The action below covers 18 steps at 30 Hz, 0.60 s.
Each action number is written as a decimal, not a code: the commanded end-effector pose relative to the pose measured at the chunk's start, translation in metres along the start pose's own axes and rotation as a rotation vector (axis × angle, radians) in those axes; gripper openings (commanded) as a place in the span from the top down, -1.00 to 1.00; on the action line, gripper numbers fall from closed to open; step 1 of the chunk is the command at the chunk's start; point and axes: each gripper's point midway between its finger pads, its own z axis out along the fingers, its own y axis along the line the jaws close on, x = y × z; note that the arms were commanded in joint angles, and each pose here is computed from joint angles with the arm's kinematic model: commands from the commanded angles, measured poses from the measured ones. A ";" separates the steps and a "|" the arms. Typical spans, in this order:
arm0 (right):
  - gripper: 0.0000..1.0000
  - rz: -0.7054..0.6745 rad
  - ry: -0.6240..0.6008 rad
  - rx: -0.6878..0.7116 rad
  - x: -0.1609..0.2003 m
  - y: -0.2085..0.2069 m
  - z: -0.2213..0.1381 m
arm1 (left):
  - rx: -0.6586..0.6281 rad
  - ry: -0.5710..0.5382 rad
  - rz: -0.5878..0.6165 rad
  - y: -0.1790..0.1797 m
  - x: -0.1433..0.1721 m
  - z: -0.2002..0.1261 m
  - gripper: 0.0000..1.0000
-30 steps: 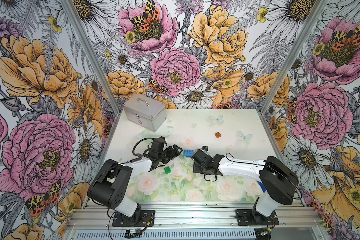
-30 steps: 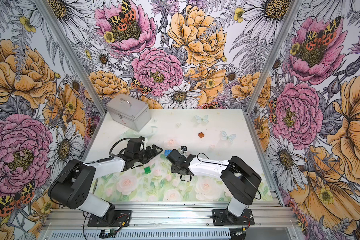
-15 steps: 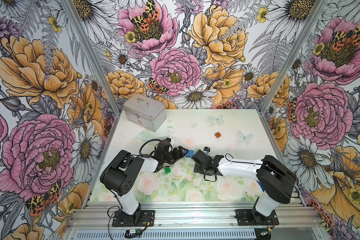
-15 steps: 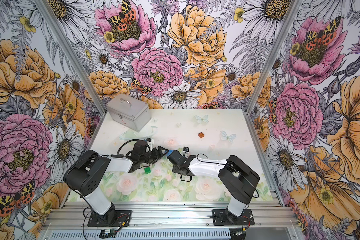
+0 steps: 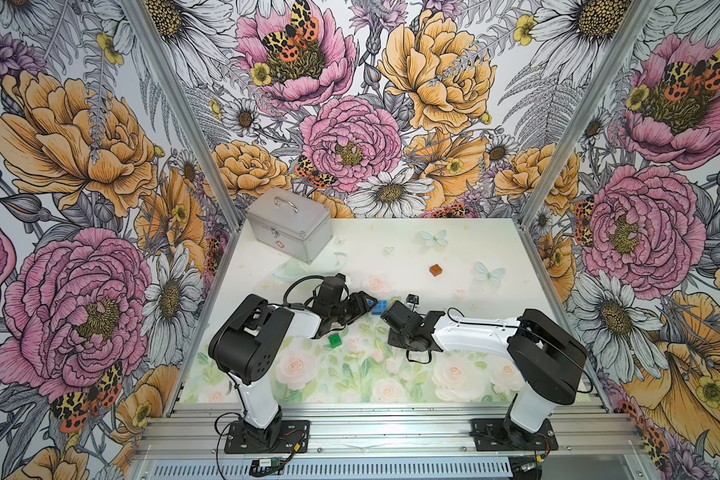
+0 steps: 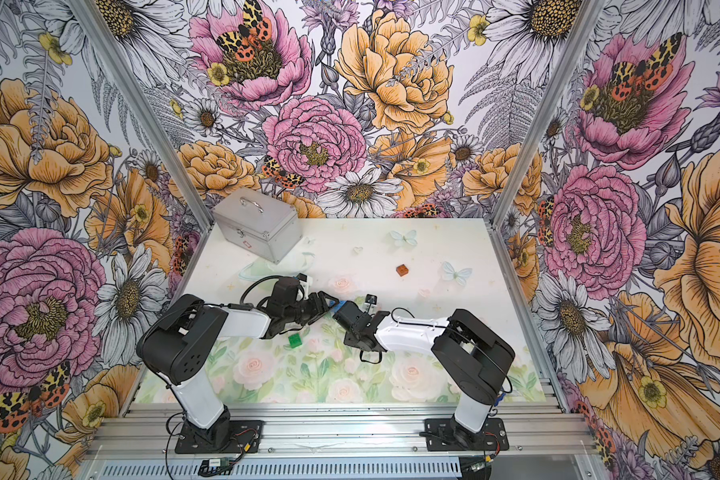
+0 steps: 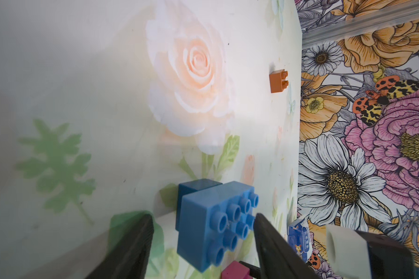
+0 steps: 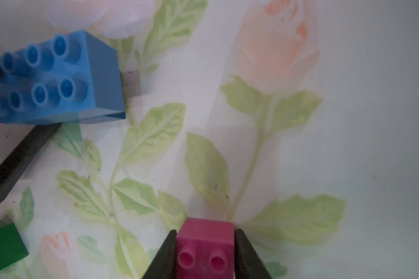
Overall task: Assemble the letter v with lego
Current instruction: Pick up the lego brick from the center of the board.
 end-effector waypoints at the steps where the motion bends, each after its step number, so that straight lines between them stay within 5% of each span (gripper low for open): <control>1: 0.40 0.013 -0.015 0.003 -0.008 0.003 0.002 | -0.126 0.060 -0.006 0.028 0.018 0.006 -0.23; 18: 1.00 -0.067 -0.050 -0.035 -0.088 0.029 -0.008 | -0.175 0.083 -0.019 0.042 0.022 0.012 0.00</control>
